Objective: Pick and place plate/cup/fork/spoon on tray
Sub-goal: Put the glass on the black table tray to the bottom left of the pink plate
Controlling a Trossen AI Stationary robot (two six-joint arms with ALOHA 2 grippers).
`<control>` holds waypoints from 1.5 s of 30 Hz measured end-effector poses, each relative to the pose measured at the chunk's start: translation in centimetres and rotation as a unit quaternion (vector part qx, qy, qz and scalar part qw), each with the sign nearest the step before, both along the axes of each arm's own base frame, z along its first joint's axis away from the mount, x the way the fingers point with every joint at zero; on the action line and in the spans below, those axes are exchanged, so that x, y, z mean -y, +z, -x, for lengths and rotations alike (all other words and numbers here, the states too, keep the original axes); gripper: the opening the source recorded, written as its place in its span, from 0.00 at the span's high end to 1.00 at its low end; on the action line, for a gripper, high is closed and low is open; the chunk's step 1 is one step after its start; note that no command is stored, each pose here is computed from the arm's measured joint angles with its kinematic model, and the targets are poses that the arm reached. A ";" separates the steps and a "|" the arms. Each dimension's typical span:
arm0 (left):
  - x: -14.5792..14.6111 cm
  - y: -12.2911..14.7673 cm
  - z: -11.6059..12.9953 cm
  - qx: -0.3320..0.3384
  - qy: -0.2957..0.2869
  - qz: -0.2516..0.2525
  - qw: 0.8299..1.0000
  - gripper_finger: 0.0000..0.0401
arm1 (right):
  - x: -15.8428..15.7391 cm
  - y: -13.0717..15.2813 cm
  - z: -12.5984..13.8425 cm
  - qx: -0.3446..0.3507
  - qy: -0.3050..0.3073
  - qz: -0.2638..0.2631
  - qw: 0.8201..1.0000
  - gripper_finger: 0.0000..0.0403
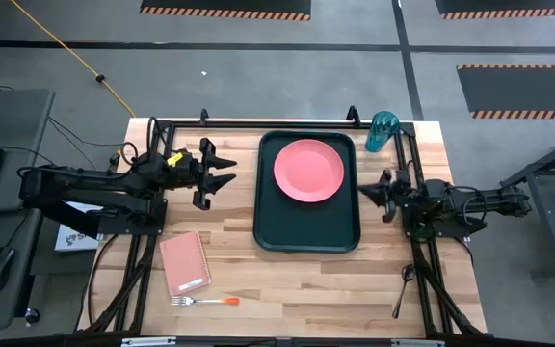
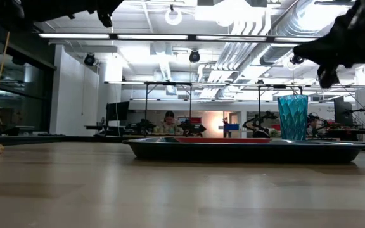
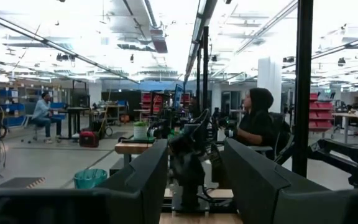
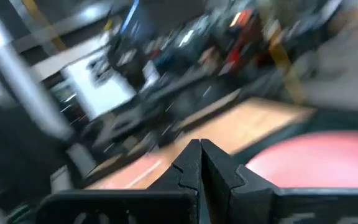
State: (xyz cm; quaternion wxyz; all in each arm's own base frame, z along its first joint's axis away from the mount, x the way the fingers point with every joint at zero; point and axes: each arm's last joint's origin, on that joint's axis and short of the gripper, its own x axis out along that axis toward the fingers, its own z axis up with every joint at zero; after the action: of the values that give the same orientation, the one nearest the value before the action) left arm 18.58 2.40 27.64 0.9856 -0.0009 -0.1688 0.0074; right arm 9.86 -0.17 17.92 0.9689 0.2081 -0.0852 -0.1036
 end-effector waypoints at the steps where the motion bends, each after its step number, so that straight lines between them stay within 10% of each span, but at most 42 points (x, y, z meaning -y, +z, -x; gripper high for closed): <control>1: 0.0 0.0 0.0 0.000 0.000 0.000 1.000 0.63 | 0.1 0.3 0.1 0.013 -0.023 0.012 1.000 1.00; 12: 0.0 0.0 0.0 0.000 0.000 0.000 1.000 0.63 | 0.4 3.5 0.5 0.152 -0.087 0.067 0.982 1.00; 20: 0.0 0.0 0.0 0.000 0.002 -0.003 1.000 0.63 | 1.5 9.4 -1.3 -0.001 -0.188 0.085 0.979 0.94; 26: 0.0 0.0 0.0 0.000 0.002 -0.003 1.000 0.63 | 4.1 13.6 -3.2 -0.241 -0.298 0.058 0.922 0.71; 35: 0.0 0.0 0.0 0.000 0.002 -0.003 1.000 0.63 | 10.8 12.6 -5.1 -0.496 -0.365 -0.065 0.785 0.45; 45: 0.0 0.0 0.0 0.000 0.000 0.000 1.000 0.63 | 16.3 9.9 -5.8 -0.544 -0.359 -0.117 0.749 0.42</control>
State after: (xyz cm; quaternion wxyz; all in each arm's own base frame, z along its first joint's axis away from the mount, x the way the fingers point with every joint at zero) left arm 18.59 2.41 27.65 0.9856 -0.0010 -0.1688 0.0077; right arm 15.70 -16.49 27.86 0.7109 0.1821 0.4010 -0.5483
